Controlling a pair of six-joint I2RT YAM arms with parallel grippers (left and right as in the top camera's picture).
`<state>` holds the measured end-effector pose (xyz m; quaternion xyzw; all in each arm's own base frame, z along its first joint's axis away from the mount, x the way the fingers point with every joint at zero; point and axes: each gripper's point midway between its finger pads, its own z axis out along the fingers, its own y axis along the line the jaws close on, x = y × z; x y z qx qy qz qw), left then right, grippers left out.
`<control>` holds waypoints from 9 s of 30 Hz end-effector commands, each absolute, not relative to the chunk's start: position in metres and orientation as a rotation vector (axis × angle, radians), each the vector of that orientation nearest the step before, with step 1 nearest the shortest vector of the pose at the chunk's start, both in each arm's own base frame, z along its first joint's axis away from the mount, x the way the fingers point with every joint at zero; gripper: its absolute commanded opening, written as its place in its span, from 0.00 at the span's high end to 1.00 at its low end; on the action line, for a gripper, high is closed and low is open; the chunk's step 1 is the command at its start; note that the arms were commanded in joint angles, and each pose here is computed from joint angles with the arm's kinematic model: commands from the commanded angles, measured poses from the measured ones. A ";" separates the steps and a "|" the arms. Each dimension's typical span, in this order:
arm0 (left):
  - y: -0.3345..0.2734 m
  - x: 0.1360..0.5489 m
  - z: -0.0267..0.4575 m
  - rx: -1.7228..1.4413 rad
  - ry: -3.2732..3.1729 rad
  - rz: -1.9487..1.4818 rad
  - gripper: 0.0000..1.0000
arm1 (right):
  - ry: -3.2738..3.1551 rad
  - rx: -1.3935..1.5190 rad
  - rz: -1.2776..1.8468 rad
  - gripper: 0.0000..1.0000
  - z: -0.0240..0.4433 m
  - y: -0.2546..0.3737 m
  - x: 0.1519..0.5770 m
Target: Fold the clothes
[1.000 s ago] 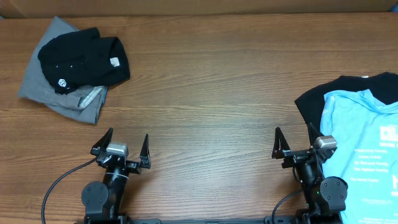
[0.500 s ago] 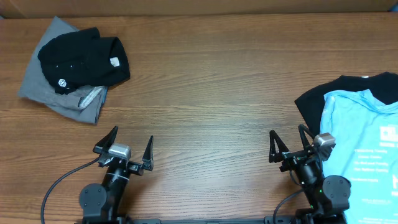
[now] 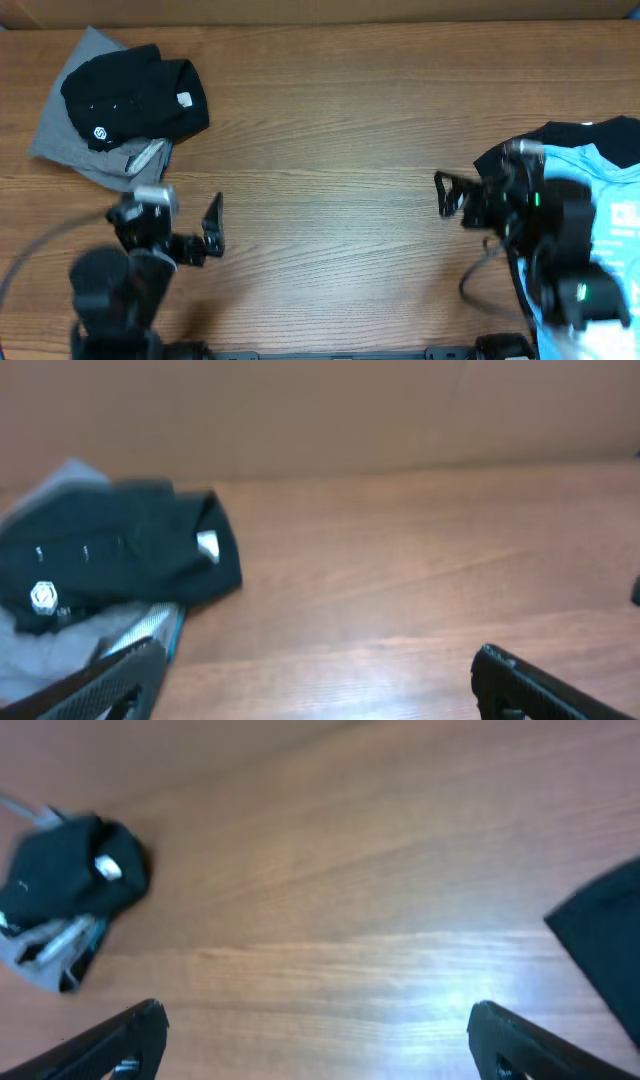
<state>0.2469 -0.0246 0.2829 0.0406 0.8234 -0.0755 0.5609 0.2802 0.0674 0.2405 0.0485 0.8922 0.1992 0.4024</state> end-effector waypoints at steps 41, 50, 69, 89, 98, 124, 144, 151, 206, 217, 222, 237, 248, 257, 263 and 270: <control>-0.054 0.327 0.227 0.064 2.639 -0.533 0.00 | 2.734 1.237 0.072 0.44 0.036 -0.147 0.374; -0.046 0.328 0.223 0.047 2.656 -0.469 0.00 | 2.728 1.230 0.066 0.96 0.037 -0.151 0.375; -0.043 0.315 0.225 0.013 2.706 -0.481 0.00 | 2.321 0.415 0.485 0.96 0.331 -0.004 0.433; 0.018 0.314 0.357 -0.106 2.448 -0.228 0.00 | 2.397 -0.387 0.330 0.34 0.321 0.279 0.316; -0.049 0.323 0.330 0.195 2.508 -0.380 0.00 | 2.180 0.045 0.370 0.25 0.423 0.159 0.339; -0.232 0.383 0.018 0.816 3.012 -0.449 0.13 | 2.114 0.307 0.319 0.21 0.450 0.066 0.307; -0.110 0.409 0.034 0.321 3.110 0.445 0.96 | 2.130 0.312 0.302 0.21 0.446 0.064 0.306; -0.006 0.416 0.107 0.005 3.025 0.624 0.87 | 2.137 0.332 0.259 0.20 0.443 0.057 0.304; -0.041 0.388 0.158 0.046 3.065 -0.207 0.00 | 2.670 1.400 0.158 0.12 -0.011 -0.265 0.404; -0.041 0.387 0.158 0.045 3.069 -0.207 0.00 | 2.339 1.652 -0.069 0.96 0.082 -0.351 0.386; -0.041 0.387 0.158 0.043 3.070 -0.207 0.00 | 1.956 1.735 -0.251 0.96 0.198 -0.429 0.349; -0.056 0.392 0.161 0.059 3.035 -0.333 0.00 | 1.783 1.606 0.014 0.60 0.288 -0.438 0.332; -0.125 0.434 0.162 0.437 2.786 -0.321 0.00 | 1.914 1.062 0.449 0.58 0.366 -0.326 0.390; -0.152 0.427 0.090 0.560 2.930 -0.143 0.00 | 1.981 0.828 0.583 0.58 0.424 -0.221 0.372; -0.155 0.426 0.037 0.564 3.032 -0.131 0.00 | 2.066 0.674 0.629 0.58 0.436 -0.155 0.370; -0.157 0.429 0.008 0.569 3.058 -0.133 0.04 | 2.153 0.559 0.691 0.58 0.430 -0.109 0.374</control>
